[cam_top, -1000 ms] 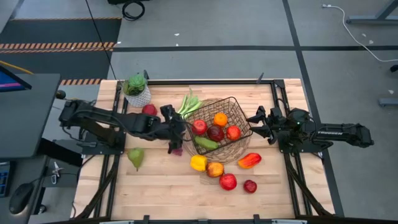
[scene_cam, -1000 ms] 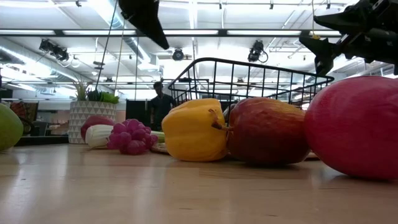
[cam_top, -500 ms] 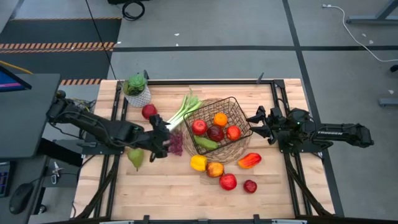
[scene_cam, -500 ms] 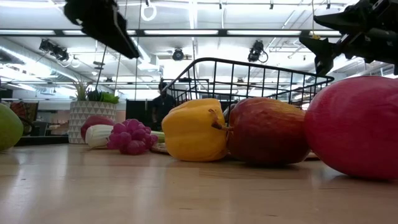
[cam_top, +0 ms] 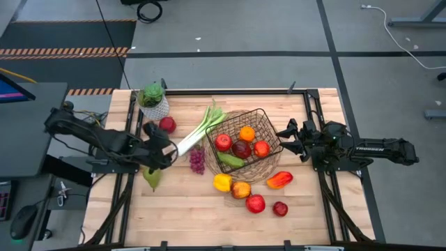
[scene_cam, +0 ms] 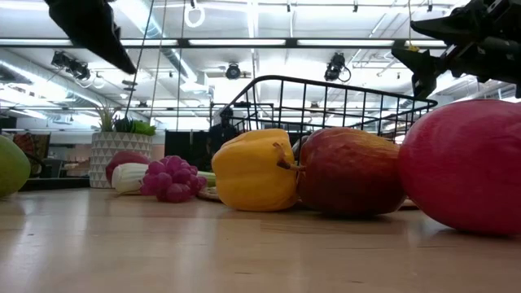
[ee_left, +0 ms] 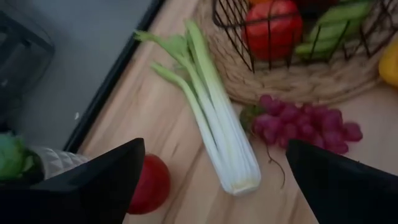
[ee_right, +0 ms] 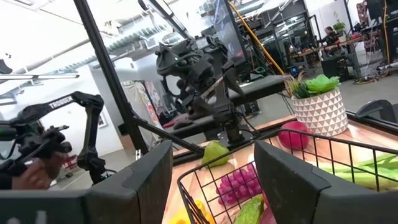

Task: Build produce basket
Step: Put the green pear into the black wire basket

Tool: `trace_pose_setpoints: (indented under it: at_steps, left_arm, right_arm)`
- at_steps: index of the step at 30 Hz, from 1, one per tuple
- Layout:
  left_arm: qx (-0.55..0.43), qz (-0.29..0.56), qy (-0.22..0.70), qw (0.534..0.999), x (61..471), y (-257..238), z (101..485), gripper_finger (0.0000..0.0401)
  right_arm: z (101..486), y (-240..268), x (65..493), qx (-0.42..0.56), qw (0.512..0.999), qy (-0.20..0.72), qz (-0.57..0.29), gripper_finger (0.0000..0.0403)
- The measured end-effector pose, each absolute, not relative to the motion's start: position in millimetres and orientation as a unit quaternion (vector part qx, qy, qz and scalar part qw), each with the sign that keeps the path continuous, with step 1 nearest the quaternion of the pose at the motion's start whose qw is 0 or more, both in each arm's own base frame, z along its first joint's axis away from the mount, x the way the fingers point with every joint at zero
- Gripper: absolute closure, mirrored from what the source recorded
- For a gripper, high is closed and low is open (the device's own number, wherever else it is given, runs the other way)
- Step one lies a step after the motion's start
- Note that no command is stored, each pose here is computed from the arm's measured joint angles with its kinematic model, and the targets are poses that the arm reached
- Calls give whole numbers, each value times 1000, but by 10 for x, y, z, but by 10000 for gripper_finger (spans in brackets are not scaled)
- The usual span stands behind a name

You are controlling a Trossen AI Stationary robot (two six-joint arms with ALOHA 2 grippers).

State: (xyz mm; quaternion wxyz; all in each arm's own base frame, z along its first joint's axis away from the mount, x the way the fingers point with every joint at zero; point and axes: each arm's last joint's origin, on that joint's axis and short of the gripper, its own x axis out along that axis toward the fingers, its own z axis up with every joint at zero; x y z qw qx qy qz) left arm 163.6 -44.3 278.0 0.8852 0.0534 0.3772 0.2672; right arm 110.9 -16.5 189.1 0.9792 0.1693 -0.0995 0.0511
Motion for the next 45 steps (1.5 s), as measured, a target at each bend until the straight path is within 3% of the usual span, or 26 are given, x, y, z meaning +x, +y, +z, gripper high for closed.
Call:
trace_pose_setpoints:
  at_steps: [11,20,23,28,32,37,45]
  left_arm:
    - [72,267,380,883,1623,-424,2790,3]
    - [80,170,446,875,1689,-418,2731,3]
    - [52,102,489,865,1724,-434,2674,3]
    - [9,-4,577,817,1803,-549,2495,3]
    - [31,-52,647,760,1756,-685,2371,3]
    - [115,-117,686,709,1702,-884,2407,3]
    - [282,-259,643,664,1622,-1070,2422,3]
  right_arm:
    - [1892,-165,1109,169,979,-100,51,172]
    - [1892,-165,1109,169,979,-100,51,172]
    - [1892,-165,1108,169,979,-100,51,172]
    - [1891,-165,1109,169,979,-99,51,172]
    - [1891,-165,1109,169,979,-99,51,172]
    - [1891,-165,1109,169,979,-99,51,172]
    - [1892,-165,1109,169,979,-100,51,172]
